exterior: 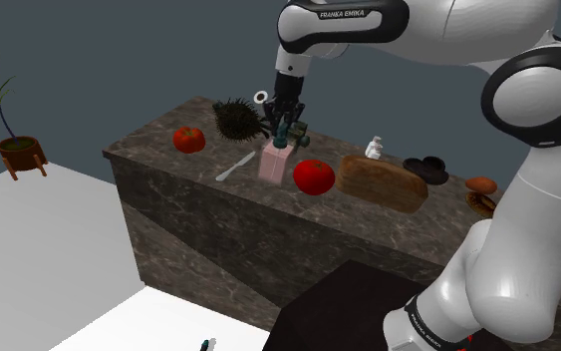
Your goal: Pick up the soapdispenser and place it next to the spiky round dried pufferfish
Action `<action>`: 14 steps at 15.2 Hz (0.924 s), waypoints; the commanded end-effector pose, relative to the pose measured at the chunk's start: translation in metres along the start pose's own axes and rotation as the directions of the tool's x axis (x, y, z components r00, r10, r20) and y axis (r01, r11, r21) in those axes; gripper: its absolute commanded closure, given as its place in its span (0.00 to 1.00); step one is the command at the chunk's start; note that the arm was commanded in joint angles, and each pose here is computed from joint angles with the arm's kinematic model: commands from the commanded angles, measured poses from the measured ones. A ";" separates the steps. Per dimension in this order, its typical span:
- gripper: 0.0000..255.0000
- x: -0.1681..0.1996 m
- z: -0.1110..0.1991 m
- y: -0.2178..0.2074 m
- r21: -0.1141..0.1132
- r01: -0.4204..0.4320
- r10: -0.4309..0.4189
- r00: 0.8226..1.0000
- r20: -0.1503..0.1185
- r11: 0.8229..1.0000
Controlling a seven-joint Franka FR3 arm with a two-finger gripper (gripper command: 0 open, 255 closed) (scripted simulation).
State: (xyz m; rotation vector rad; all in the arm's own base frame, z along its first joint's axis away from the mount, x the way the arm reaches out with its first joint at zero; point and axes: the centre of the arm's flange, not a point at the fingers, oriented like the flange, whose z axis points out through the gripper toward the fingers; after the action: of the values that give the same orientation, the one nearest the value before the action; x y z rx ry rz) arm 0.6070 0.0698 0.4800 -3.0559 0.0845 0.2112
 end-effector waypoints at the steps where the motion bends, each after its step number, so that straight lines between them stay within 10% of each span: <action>1: 1.00 0.001 0.011 0.000 0.000 0.000 0.000 1.000 -0.001 1.000; 10: 1.00 0.002 0.016 0.001 0.000 0.000 0.000 1.000 -0.001 1.000; 11: 0.00 0.002 0.016 0.001 0.000 0.000 0.000 1.000 -0.001 1.000; 14: 0.00 0.002 0.016 0.001 0.000 0.000 0.000 1.000 -0.001 1.000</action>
State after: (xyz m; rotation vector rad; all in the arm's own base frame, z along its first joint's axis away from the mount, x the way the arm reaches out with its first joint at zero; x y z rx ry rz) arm 0.6069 0.0705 0.4639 -3.0559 0.0845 0.2099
